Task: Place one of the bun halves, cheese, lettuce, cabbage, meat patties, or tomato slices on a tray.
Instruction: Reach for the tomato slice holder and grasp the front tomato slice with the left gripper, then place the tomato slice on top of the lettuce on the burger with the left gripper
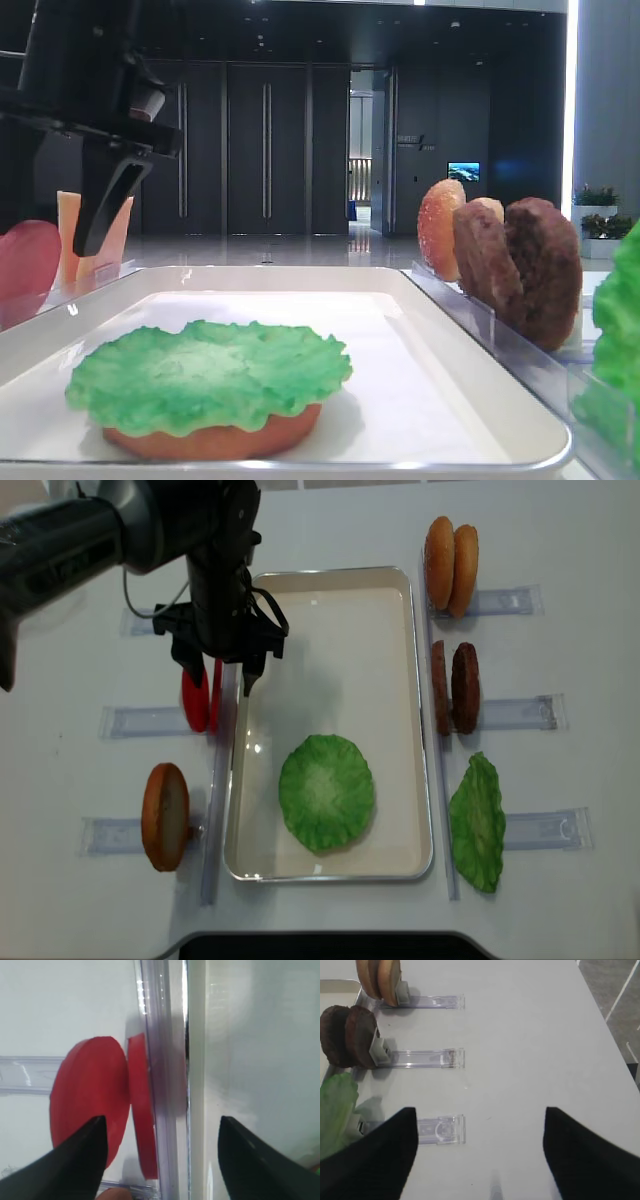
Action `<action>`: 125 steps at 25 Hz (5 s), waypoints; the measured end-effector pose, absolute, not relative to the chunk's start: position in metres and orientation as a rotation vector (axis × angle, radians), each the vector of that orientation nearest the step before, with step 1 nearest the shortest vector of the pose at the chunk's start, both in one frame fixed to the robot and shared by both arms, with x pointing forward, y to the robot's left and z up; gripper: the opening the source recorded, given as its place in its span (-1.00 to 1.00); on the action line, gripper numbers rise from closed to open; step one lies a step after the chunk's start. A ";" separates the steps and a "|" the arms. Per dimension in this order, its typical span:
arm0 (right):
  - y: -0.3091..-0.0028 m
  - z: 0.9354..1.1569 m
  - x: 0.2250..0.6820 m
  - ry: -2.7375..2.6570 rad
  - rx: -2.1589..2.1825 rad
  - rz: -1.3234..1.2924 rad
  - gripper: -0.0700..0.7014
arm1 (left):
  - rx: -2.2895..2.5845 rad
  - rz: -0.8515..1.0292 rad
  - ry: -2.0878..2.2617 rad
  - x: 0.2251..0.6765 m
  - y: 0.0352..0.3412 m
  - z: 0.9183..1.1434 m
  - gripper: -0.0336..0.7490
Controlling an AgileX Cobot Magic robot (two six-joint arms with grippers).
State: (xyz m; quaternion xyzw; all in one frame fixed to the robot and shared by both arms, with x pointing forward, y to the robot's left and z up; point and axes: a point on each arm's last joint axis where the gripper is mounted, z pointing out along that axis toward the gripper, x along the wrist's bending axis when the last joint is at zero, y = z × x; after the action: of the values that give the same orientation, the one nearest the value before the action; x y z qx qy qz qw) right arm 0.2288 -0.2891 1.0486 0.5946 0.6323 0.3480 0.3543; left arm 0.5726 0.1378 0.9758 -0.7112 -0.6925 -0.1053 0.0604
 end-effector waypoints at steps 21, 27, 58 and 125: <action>-0.289 1.049 0.229 1.634 1.537 0.900 0.48 | -2.136 -0.273 -2.121 0.575 0.145 0.975 0.32; -0.289 1.049 0.229 1.634 1.537 0.900 0.48 | -2.137 -0.273 -2.121 0.575 0.145 0.975 0.32; -0.289 1.048 0.229 1.635 1.537 0.899 0.48 | -2.161 -0.260 -2.046 0.577 0.144 0.964 -0.76; -0.289 1.048 0.229 1.635 1.537 0.899 0.48 | -2.601 0.071 -2.191 0.526 0.137 1.079 -0.77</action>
State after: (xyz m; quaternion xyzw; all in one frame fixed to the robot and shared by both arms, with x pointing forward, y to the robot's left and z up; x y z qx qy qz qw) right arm 0.2289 -0.2891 1.0484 0.5947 0.6324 0.3478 0.3541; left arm 0.5259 0.1371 1.0793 -0.7581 -0.6387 0.0206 -0.1298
